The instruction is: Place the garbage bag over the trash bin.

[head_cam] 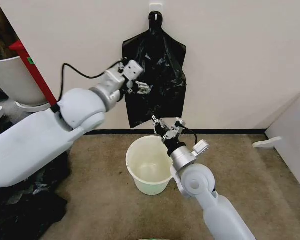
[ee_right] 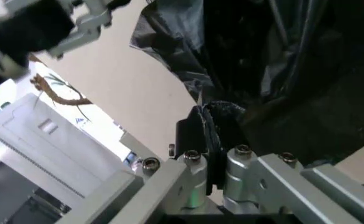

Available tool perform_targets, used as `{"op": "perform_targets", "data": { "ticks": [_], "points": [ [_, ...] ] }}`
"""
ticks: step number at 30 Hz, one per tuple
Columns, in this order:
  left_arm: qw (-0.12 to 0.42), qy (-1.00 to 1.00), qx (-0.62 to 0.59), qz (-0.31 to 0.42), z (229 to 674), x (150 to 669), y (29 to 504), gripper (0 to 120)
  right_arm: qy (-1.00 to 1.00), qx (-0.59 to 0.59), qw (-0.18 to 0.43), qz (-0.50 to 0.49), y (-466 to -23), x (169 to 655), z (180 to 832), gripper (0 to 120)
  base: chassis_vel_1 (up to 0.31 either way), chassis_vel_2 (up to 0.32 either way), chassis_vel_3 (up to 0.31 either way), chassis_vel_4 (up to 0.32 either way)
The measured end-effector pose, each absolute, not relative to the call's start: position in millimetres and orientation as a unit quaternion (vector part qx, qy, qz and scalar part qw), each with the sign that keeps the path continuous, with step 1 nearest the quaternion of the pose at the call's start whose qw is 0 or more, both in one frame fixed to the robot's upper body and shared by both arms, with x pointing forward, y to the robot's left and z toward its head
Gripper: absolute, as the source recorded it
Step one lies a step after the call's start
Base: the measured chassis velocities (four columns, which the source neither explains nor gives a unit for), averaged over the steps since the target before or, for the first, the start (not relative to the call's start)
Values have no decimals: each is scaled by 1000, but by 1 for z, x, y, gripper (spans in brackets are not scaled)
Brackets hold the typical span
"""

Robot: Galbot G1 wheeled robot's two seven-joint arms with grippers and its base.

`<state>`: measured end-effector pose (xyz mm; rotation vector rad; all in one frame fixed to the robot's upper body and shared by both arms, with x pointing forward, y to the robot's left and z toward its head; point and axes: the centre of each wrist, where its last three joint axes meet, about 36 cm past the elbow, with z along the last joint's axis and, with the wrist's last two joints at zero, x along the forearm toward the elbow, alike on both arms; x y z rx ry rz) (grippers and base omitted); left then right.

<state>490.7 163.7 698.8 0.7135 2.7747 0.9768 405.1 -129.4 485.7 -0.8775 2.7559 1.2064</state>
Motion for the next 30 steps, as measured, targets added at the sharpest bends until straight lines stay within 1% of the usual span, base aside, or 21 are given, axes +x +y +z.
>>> {"op": "perform_targets", "data": {
  "ticks": [10,19,30],
  "points": [
    [63,915,227,329,711,494,156,100,893,-300,-1,336,-170,419,485,0,0,0,0,0],
    [55,907,231,347,719,489,144,100,895,-297,0,333,-176,423,487,0,0,0,0,0],
    [57,907,206,362,719,509,132,100,894,-298,8,334,-178,419,492,0,0,0,0,0]
  ]
}}
